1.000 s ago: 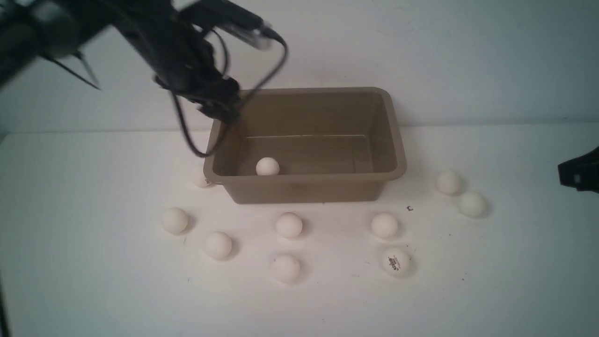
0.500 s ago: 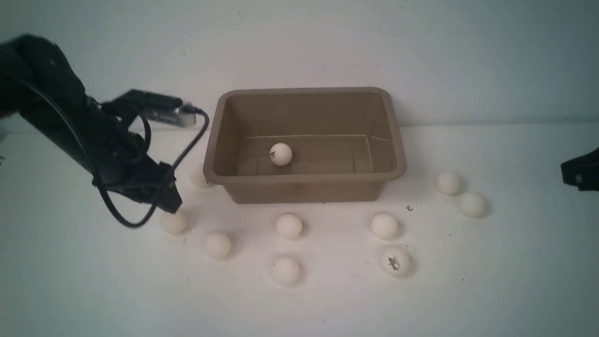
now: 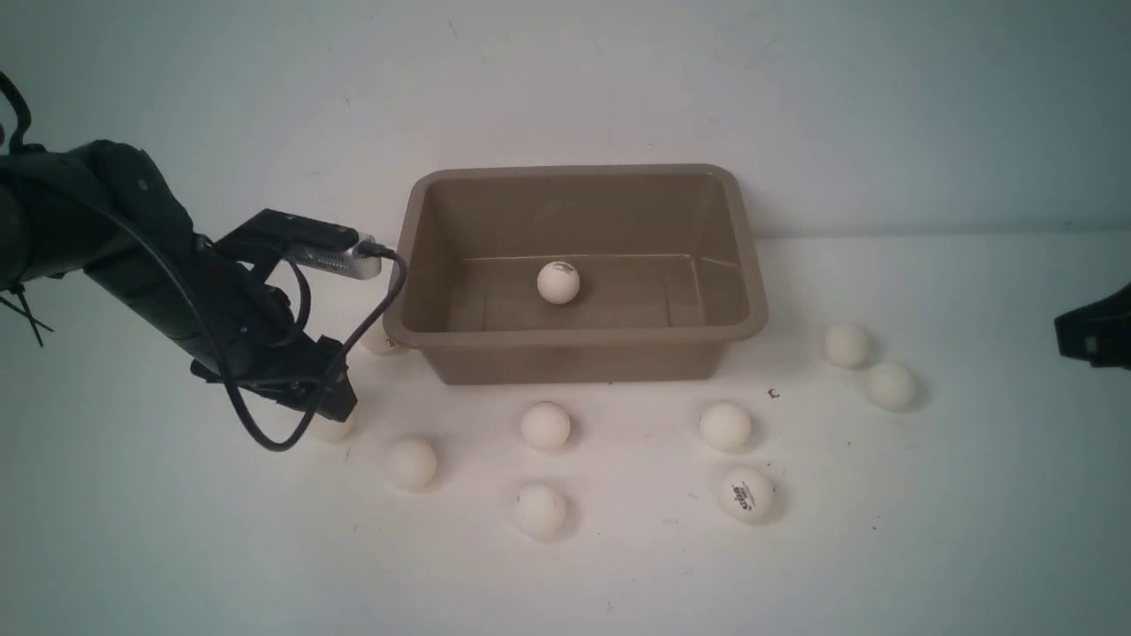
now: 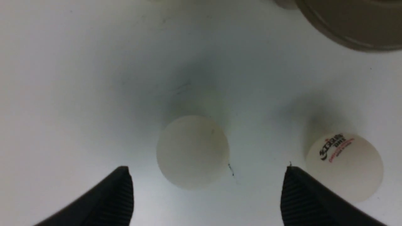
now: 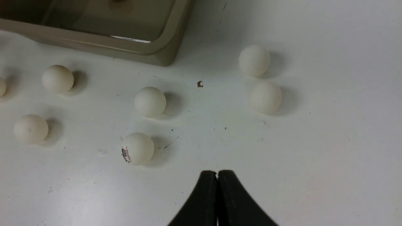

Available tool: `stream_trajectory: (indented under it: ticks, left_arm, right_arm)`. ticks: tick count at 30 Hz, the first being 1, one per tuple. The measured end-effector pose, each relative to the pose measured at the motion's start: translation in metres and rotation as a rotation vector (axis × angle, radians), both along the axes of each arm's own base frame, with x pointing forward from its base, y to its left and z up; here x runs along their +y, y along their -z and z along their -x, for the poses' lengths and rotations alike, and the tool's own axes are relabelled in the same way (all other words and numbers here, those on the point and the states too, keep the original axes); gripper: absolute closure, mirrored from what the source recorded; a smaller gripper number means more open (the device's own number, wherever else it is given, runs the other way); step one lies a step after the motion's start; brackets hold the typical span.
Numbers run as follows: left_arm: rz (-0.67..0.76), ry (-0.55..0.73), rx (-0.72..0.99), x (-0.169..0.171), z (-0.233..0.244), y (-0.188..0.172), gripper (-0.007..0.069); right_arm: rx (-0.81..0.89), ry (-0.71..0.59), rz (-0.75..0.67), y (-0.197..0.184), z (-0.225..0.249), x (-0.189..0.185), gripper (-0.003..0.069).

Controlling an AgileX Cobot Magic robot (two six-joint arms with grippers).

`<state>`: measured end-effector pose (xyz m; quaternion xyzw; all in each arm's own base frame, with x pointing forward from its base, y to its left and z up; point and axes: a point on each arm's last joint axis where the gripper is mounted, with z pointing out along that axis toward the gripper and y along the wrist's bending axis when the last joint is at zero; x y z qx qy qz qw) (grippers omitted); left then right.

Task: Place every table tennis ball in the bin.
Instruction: Use the left arm to clamp the table tennis ball closest to it

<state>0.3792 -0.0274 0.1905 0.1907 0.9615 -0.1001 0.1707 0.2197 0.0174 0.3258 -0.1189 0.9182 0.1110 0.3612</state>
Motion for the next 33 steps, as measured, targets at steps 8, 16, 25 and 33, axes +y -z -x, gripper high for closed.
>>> stream_trajectory:
  ticks: [8,16,25,33]
  left_arm:
    - [-0.008,-0.014,-0.003,0.001,-0.006,0.015,0.0059]
    - [0.013,-0.042,0.034,0.000,-0.012,0.038,0.0062]
    - [0.000,-0.054,0.044,0.001,-0.013,0.039,0.0280]
    - [-0.110,-0.063,-0.137,-0.001,-0.023,-0.071,0.0279]
  right_arm:
    - [0.000,0.001,-0.008,0.000,0.000,0.000,0.0669]
    - [0.000,0.001,-0.008,0.000,0.000,0.000,0.0669]
    - [-0.001,0.001,-0.008,0.000,0.000,0.000,0.0669]
    - [-0.014,0.008,-0.006,-0.001,-0.001,0.000,0.0669]
